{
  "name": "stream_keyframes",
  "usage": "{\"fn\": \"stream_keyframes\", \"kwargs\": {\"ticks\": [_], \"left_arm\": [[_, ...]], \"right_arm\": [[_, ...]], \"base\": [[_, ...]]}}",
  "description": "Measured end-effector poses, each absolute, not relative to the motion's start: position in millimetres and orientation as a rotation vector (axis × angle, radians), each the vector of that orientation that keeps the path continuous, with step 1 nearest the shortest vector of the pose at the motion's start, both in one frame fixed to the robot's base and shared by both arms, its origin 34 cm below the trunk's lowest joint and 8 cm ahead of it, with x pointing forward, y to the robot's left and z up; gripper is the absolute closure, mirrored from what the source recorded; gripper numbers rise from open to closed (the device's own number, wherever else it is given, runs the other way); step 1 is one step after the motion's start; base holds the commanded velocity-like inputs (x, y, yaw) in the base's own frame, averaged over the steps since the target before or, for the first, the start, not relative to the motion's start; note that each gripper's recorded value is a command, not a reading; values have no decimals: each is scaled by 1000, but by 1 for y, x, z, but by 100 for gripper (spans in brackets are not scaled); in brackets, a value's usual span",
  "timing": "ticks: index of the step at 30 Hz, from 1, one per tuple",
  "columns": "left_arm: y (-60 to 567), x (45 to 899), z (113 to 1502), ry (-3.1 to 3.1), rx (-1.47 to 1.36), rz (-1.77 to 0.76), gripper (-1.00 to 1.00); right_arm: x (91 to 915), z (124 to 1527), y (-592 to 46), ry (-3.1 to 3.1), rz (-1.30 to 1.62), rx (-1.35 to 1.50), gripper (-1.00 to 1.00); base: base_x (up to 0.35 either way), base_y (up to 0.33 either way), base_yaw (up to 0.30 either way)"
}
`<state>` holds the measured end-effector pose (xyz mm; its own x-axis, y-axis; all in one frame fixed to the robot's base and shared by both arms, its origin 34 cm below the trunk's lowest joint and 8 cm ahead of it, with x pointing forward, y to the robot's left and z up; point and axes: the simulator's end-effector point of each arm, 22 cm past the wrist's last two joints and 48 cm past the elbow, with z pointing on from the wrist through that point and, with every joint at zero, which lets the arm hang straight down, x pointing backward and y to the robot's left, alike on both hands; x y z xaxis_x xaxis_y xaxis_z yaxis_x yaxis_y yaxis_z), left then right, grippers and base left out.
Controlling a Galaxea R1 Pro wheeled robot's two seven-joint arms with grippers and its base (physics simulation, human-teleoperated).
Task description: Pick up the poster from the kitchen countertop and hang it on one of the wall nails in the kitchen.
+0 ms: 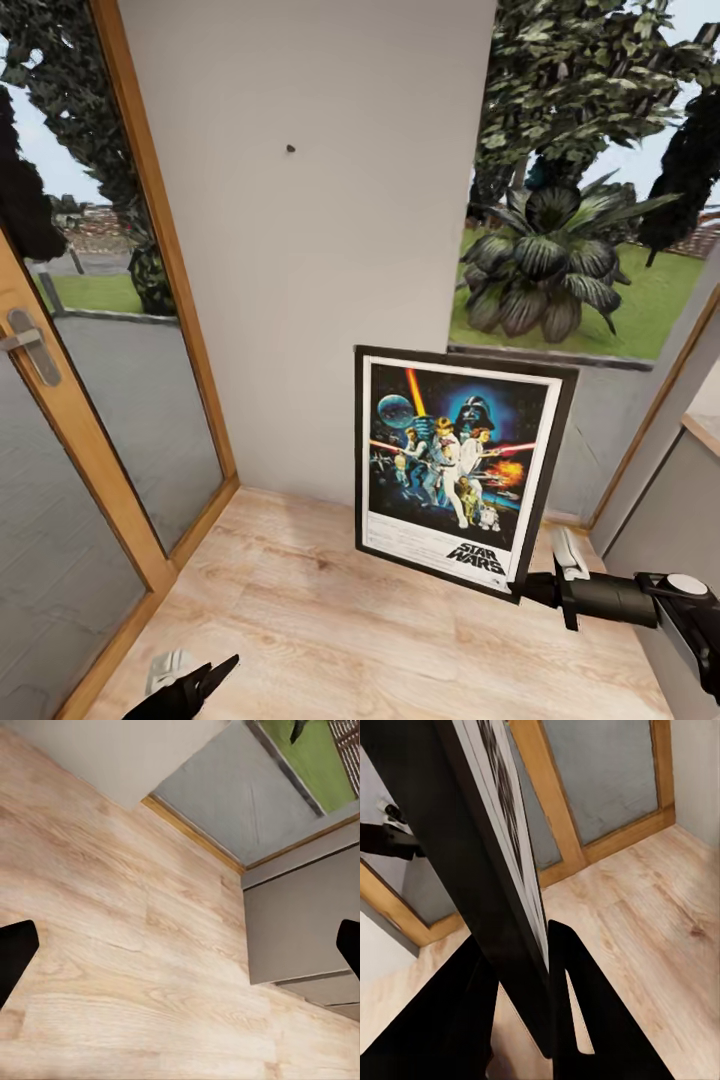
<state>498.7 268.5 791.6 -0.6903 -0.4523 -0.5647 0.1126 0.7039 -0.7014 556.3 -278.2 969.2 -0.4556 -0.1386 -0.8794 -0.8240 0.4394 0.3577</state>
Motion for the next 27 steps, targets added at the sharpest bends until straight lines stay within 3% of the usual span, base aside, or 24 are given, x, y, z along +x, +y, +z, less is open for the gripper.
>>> {"fn": "stream_keyframes", "kwargs": {"ticks": [13,19,27], "left_arm": [[261,466,764,2228,-352,-973,-100],[265,466,765,2228,-347,-968,-100],[307,463,766,2247,-342,-900,-100]], "right_arm": [[649,1108,-187,1693,912,-739,100],[690,1161,-177,1636,810,-671,100],[726,1227,-143,1661,820,-674,100]], "base": [[6,3,0],[0,0,0],[0,0,0]]}}
